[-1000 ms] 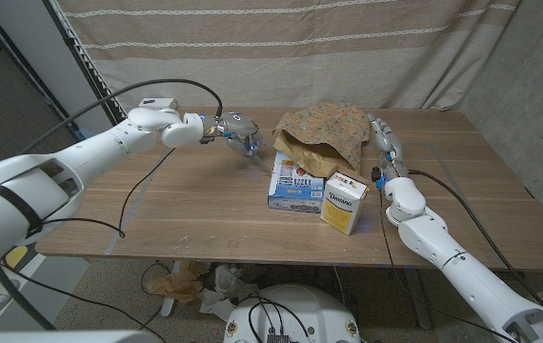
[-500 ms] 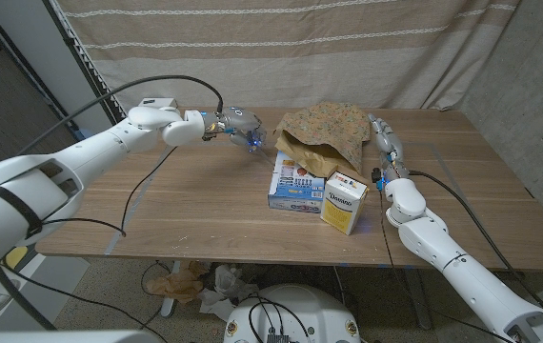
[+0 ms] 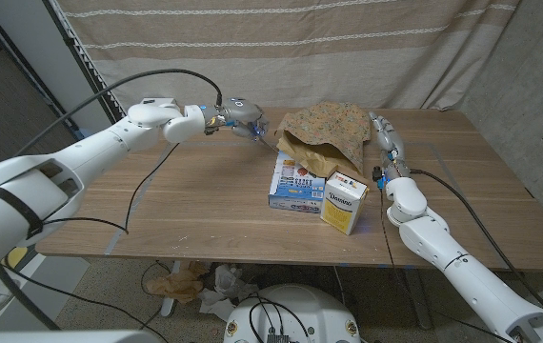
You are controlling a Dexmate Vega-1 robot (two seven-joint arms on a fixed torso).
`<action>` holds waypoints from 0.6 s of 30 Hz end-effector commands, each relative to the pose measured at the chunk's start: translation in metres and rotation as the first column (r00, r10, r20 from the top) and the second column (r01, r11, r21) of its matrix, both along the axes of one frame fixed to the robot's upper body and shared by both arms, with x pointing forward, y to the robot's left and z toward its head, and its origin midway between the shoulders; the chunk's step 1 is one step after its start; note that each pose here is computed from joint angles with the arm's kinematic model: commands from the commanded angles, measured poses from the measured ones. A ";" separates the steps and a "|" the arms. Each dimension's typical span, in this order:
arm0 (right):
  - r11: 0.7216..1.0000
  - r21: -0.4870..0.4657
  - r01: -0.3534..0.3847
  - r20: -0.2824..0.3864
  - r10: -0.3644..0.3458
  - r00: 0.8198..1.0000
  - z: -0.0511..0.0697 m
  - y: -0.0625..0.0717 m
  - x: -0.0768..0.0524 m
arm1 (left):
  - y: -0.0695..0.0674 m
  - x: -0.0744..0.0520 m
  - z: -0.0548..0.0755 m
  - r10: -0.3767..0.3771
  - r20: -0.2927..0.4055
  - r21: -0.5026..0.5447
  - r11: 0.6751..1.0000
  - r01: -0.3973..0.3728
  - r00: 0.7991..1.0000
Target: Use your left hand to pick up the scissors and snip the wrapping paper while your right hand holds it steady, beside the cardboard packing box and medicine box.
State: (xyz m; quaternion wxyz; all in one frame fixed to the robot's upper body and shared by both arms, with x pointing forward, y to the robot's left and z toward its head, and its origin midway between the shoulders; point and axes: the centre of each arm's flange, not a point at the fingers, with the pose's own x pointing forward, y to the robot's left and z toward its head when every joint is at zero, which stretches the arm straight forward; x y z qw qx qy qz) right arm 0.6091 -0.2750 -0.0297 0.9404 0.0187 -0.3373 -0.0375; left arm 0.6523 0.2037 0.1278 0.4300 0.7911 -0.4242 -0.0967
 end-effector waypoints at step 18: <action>1.000 0.002 0.007 0.017 -0.007 1.000 0.004 -0.004 -0.009 | -0.011 -0.023 0.039 -0.096 0.106 -0.160 0.981 0.112 0.990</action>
